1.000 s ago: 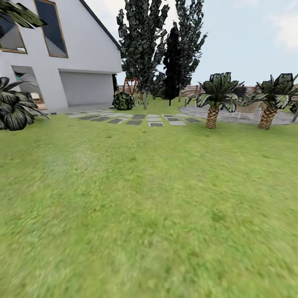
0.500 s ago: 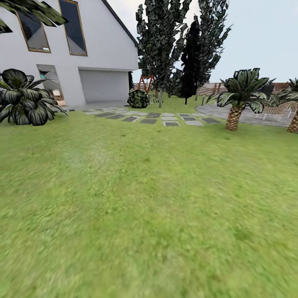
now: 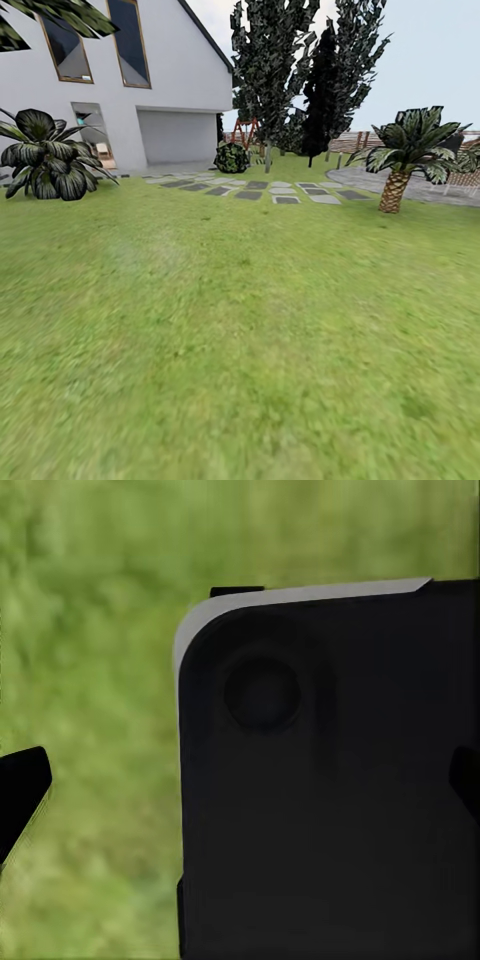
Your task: Take the three Easter eggs out of the wicker basket on the lawn in the garden, then place them on the lawn next to a single tree (choose any tree) so that all three eggs are next to the same tree and none are left in the basket.
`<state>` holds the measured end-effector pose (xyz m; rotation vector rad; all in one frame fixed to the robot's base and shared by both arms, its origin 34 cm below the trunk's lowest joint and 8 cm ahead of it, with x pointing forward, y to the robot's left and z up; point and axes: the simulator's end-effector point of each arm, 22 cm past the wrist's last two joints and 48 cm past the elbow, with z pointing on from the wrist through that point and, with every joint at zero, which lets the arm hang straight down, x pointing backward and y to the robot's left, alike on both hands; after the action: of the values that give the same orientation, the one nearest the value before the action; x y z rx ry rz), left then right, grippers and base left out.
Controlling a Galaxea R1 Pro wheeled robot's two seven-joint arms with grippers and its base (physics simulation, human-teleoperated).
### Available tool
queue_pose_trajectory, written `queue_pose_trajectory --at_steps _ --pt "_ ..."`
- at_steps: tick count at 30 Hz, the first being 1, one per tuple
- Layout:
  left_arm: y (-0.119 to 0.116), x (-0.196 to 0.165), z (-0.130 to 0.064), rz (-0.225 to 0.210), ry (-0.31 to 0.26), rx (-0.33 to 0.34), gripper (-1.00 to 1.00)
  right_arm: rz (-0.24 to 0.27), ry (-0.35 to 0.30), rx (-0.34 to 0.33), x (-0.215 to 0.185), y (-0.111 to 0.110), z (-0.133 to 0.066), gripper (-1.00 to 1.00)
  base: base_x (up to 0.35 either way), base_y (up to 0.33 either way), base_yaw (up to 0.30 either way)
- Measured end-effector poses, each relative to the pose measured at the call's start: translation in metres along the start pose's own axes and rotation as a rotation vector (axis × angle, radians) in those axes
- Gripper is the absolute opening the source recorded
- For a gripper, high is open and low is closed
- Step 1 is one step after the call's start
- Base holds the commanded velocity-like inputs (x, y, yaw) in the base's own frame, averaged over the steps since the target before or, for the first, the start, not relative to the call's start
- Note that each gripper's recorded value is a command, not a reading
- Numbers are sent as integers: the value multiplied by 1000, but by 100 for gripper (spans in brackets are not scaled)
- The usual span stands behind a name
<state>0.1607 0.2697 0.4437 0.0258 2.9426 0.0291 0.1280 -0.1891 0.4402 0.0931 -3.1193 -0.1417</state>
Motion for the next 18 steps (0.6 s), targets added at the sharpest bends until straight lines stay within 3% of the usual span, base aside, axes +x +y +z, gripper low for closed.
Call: queue_pose_trajectory --at_steps 18 --pt "4 -4 0 5 -20 -4 100 2 1 0 1 0 0 100 339 0 1"
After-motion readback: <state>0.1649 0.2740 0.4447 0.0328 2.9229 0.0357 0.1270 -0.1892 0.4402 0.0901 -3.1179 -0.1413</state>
